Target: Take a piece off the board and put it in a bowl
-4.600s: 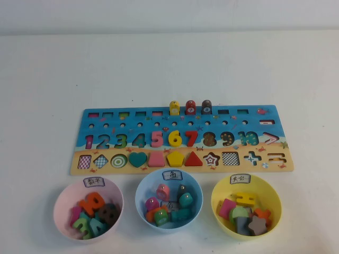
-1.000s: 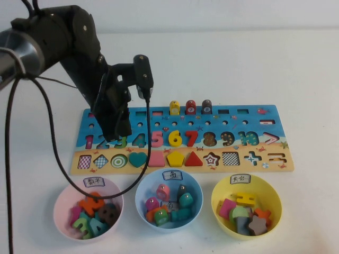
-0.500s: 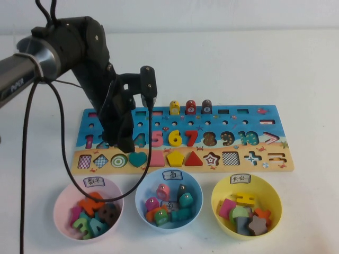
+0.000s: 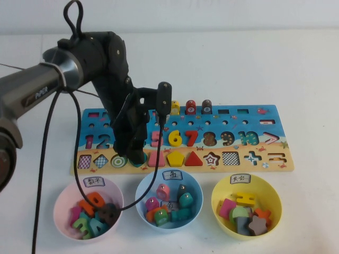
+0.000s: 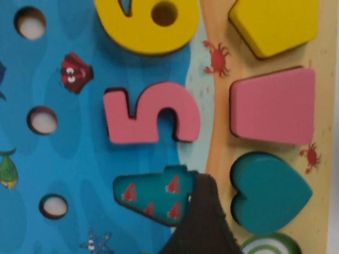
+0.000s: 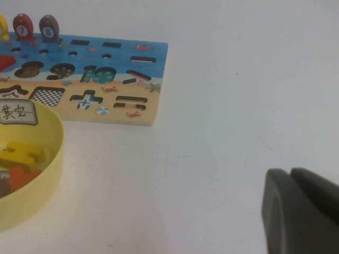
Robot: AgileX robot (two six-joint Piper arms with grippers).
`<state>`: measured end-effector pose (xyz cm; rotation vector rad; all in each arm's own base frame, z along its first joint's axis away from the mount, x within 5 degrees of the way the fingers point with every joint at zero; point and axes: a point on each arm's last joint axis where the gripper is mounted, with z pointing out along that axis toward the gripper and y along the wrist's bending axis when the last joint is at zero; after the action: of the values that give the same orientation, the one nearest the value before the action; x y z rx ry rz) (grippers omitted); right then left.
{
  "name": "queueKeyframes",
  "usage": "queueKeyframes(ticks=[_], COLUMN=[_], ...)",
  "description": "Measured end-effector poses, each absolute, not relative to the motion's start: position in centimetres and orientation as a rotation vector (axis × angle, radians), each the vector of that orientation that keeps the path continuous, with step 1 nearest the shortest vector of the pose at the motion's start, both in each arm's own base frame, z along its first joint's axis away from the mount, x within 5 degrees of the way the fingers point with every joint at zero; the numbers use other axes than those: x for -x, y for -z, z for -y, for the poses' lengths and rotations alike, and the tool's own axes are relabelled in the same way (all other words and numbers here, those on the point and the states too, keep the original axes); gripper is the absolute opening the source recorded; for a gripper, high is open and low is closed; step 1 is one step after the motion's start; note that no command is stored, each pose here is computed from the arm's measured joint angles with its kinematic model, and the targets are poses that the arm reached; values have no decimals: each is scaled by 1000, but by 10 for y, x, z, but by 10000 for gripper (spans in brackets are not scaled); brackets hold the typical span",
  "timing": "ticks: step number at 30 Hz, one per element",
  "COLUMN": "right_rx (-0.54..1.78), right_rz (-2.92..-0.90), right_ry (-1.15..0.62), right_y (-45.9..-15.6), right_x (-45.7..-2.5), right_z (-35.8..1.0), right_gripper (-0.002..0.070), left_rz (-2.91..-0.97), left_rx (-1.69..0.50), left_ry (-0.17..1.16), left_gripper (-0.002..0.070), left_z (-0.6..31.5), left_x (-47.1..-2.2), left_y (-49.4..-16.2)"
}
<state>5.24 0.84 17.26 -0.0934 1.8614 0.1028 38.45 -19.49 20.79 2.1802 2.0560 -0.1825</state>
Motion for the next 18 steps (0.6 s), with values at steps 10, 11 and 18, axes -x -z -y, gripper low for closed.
queueKeyframes(ticks=[10,11,18], right_rx=[93,93,93], right_rz=[-1861,-1861,-1861], right_ry=[-103,-103,-103], right_y=[-173,-173,-173], right_x=[-52,-52,-52], right_z=[-8,-8,-8], right_gripper=[-17,-17,-17], left_rz=[-2043,-2046,-2063], left_rx=[-2233,-2236,-2250], left_ry=[107,110,120], left_gripper=[463,463,463], left_z=[195,195,197], left_x=[-385,-385,-388], left_y=[-206,-204,-188])
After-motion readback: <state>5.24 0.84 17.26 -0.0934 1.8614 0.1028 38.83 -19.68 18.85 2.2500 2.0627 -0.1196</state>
